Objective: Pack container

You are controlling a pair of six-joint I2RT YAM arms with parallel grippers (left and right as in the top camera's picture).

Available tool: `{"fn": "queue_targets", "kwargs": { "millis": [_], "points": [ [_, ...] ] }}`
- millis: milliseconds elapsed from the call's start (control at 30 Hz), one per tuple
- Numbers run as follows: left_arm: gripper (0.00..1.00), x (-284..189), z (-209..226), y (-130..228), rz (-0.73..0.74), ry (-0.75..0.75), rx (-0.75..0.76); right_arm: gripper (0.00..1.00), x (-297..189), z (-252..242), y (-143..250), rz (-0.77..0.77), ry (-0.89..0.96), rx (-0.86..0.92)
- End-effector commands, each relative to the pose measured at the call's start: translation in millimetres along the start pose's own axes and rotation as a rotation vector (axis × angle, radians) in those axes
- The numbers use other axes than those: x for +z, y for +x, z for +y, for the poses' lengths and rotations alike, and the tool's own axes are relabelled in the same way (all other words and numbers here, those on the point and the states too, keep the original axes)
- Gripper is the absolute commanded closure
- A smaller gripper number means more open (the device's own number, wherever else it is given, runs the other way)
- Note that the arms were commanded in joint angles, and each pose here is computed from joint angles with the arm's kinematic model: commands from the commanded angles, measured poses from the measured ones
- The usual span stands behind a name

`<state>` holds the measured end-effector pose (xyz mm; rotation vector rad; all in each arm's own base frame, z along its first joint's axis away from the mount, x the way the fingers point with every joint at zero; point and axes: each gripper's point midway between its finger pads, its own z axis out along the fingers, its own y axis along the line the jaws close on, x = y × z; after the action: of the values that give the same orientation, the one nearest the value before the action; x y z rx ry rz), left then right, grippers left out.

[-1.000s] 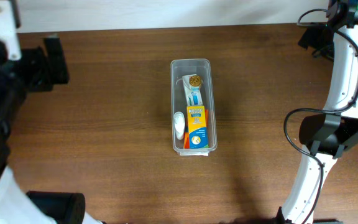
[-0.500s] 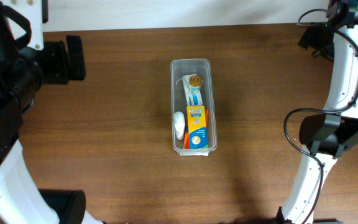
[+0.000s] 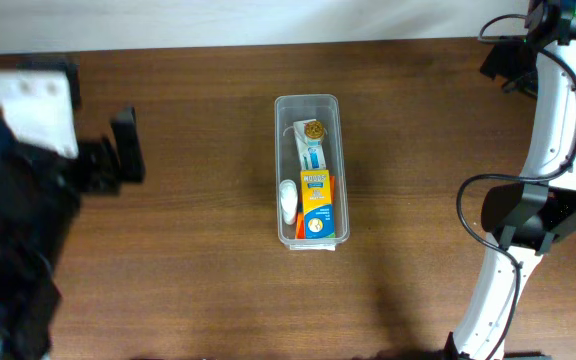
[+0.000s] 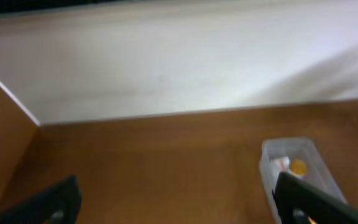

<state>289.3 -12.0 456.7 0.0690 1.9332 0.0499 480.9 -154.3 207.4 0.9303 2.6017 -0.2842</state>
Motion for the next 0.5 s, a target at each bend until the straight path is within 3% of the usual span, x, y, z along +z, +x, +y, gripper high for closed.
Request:
{"fn": "queue_targets", "kwargs": {
  "millis": [0, 467],
  "points": [
    [0.0, 11.1, 0.9, 46.8, 0.009, -0.017, 0.014, 0.02, -0.5, -0.9, -3.4, -0.014, 0.008, 0.007],
    [0.01, 19.7, 4.5, 148.1, -0.284, -0.063, -0.022, 0.01, -0.5, -0.7, -3.3, -0.014, 0.008, 0.007]
  ]
}}
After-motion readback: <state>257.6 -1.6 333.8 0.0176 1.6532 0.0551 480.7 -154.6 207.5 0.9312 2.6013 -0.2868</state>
